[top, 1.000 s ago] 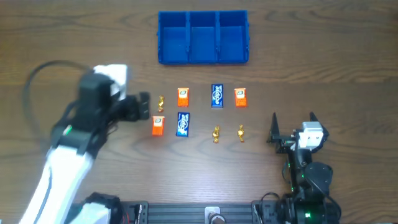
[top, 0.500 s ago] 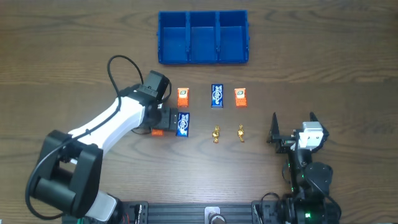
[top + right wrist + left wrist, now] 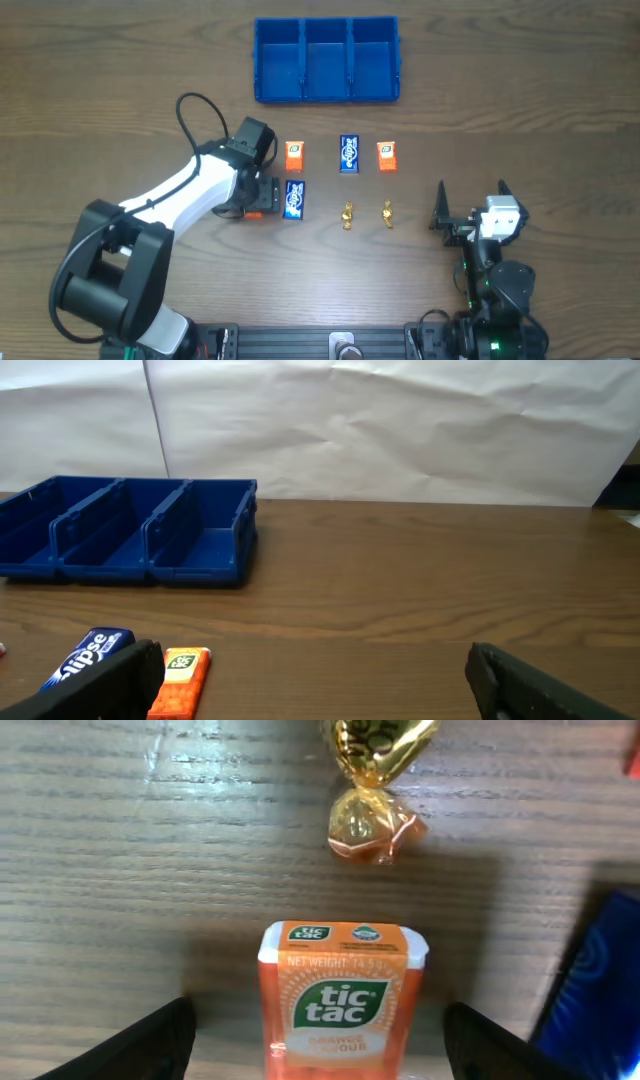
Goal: Sort Candies Into Trays
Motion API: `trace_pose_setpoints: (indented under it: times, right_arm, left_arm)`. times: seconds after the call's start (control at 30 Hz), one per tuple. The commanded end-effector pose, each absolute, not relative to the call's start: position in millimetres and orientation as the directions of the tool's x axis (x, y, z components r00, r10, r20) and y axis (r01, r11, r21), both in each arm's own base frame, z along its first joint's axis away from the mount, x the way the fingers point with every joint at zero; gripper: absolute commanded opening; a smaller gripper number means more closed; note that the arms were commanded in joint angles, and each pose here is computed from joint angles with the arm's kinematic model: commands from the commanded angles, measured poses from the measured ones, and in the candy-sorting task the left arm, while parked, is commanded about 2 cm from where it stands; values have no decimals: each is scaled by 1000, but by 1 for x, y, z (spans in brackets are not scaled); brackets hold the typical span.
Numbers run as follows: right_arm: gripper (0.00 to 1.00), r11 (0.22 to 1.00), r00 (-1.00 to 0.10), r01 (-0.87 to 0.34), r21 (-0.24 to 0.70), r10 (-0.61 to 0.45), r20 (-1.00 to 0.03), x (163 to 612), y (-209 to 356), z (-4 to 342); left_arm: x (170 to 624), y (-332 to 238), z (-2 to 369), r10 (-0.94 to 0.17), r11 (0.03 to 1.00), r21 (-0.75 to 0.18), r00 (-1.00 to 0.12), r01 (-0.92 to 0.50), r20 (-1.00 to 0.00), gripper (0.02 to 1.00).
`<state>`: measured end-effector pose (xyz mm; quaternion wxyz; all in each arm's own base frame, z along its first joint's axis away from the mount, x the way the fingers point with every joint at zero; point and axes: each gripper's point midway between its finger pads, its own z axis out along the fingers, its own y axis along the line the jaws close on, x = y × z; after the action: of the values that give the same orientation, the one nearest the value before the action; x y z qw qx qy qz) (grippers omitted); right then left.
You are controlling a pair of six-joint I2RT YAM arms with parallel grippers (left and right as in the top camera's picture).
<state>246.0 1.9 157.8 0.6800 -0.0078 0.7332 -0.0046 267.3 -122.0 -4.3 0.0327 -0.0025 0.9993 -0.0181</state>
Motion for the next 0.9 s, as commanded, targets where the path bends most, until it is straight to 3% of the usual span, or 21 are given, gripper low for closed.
trace_pose_setpoints:
  times: [0.03, 0.23, 0.43, 0.57, 0.63, 0.73, 0.83, 0.9]
  right_arm:
    - [998, 1000, -78, -9, -28, -28, -997, 246, 2, 156]
    - [998, 1000, -78, -9, -28, -28, -997, 246, 2, 156]
    - [998, 1000, -78, -9, -28, -28, -997, 246, 2, 156]
    - [998, 1000, -78, -9, -28, -28, -997, 246, 2, 156]
    - [998, 1000, -78, -9, -28, -28, -997, 246, 2, 156]
    - [998, 1000, -78, -9, -28, -28, -997, 246, 2, 156]
    - [998, 1000, -78, -9, -28, -28, -997, 246, 2, 156]
    - [998, 1000, -78, -9, -28, -28, -997, 246, 2, 156]
  left_arm:
    - [263, -117, -16, -9, 1000, -2, -999, -9, -39, 713]
    - [270, -121, -16, -16, 1000, -19, -998, -15, -62, 439]
    - [284, -133, 7, -56, 997, -64, -988, -47, -143, 347]
    - [313, -144, 75, -111, 991, -106, -939, -80, -325, 336]
    - [344, -146, 135, -129, 991, -96, -890, -96, -437, 327]
    - [394, -151, 197, -108, 994, -43, -843, -101, -528, 327]
    - [456, -163, 225, -68, 997, -17, -812, -72, -580, 332]
    - [494, -163, 226, -102, 994, -37, -800, -99, -591, 325]
